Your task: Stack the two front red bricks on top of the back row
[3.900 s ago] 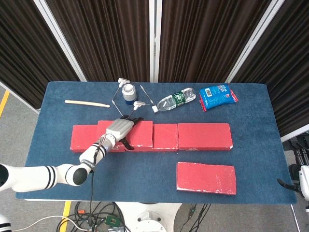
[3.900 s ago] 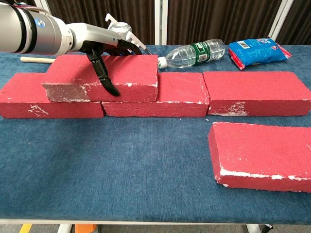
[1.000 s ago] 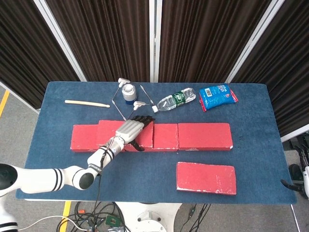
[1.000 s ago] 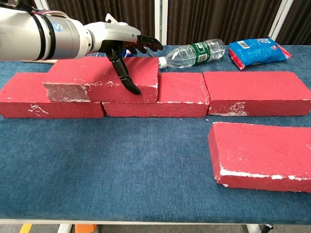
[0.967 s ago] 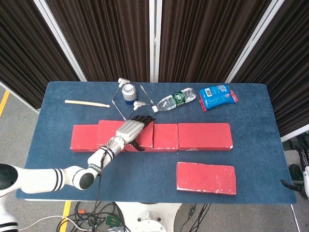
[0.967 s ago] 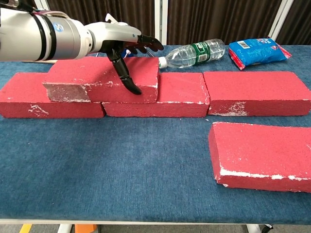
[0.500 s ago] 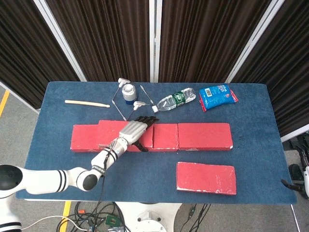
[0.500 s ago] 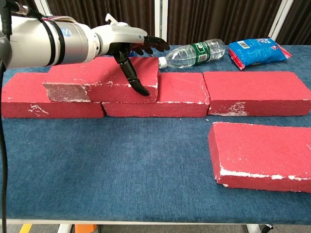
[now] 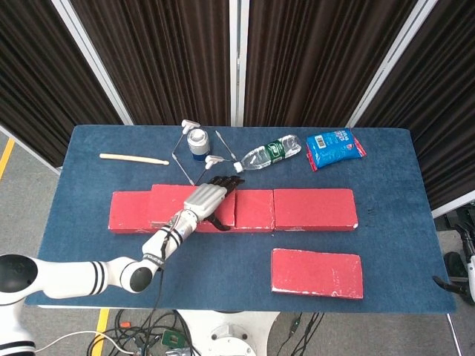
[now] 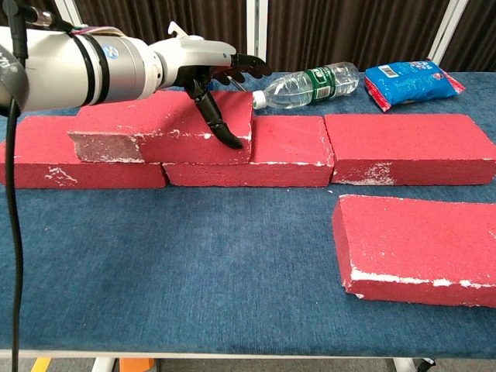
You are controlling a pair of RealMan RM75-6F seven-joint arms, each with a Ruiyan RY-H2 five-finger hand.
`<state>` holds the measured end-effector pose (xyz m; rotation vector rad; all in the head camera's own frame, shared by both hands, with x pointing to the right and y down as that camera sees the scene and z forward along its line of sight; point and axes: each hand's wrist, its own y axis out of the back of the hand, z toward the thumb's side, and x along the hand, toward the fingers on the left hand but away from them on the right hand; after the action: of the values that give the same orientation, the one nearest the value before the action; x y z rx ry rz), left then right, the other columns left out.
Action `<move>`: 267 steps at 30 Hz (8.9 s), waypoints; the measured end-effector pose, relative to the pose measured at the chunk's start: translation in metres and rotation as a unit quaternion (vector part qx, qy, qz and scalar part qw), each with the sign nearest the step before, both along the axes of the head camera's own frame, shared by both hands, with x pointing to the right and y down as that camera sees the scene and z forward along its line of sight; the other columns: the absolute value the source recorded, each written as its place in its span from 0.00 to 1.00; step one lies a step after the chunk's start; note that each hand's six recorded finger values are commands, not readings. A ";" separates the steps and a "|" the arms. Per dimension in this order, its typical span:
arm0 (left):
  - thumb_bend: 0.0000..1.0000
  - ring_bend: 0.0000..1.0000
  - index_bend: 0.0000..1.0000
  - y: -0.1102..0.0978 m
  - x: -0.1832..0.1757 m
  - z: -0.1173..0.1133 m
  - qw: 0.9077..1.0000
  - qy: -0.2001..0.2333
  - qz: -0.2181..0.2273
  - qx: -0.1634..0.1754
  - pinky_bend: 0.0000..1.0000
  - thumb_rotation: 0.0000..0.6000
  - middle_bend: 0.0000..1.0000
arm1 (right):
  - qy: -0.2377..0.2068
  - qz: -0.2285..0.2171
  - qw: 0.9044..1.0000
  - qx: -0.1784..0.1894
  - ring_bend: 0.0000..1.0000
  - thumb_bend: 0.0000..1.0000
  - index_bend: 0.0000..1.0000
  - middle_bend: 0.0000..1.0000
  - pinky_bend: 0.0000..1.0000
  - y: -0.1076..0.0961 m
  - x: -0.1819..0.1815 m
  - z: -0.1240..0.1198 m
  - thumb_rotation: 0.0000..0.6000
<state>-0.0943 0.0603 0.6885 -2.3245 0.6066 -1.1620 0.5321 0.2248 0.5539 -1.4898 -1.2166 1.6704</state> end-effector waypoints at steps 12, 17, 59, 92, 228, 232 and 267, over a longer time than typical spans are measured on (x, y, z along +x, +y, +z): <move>0.01 0.00 0.01 -0.003 -0.003 0.001 1.000 -0.008 -0.004 0.012 0.00 1.00 0.00 | 0.001 0.002 1.000 -0.002 0.00 0.00 0.00 0.00 0.00 0.001 0.001 0.001 1.00; 0.01 0.00 0.01 -0.002 -0.003 0.000 1.000 -0.007 -0.001 0.010 0.00 1.00 0.00 | 0.000 0.001 1.000 -0.003 0.00 0.00 0.00 0.00 0.00 0.001 0.001 0.002 1.00; 0.01 0.00 0.01 0.074 -0.304 -0.131 0.958 -0.157 -0.186 0.154 0.00 1.00 0.00 | -0.101 -0.205 0.965 -0.128 0.00 0.00 0.00 0.00 0.00 -0.020 -0.175 0.021 1.00; 0.01 0.00 0.01 0.125 -0.349 -0.122 0.953 -0.131 -0.237 0.135 0.00 1.00 0.00 | -0.100 -0.235 0.935 -0.247 0.00 0.00 0.00 0.00 0.00 0.006 -0.251 0.085 1.00; 0.01 0.00 0.01 0.134 -0.358 -0.106 0.957 -0.109 -0.250 0.097 0.00 1.00 0.00 | -0.124 -0.305 0.917 -0.224 0.17 0.10 0.00 0.18 0.28 -0.189 -0.324 0.135 1.00; 0.01 0.00 0.01 0.132 -0.358 -0.106 0.957 -0.105 -0.251 0.098 0.00 1.00 0.00 | -0.122 -0.306 0.917 -0.224 0.17 0.10 0.00 0.18 0.28 -0.189 -0.325 0.135 1.00; 0.01 0.00 0.01 0.131 -0.362 -0.102 0.958 -0.090 -0.260 0.084 0.00 1.00 0.00 | -0.114 -0.304 0.919 -0.225 0.17 0.10 0.00 0.17 0.28 -0.193 -0.334 0.130 1.00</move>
<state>-0.4567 0.1917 0.5869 -1.9399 1.2434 -1.4594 0.1986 0.0320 0.6844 -2.1164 -0.3811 1.4086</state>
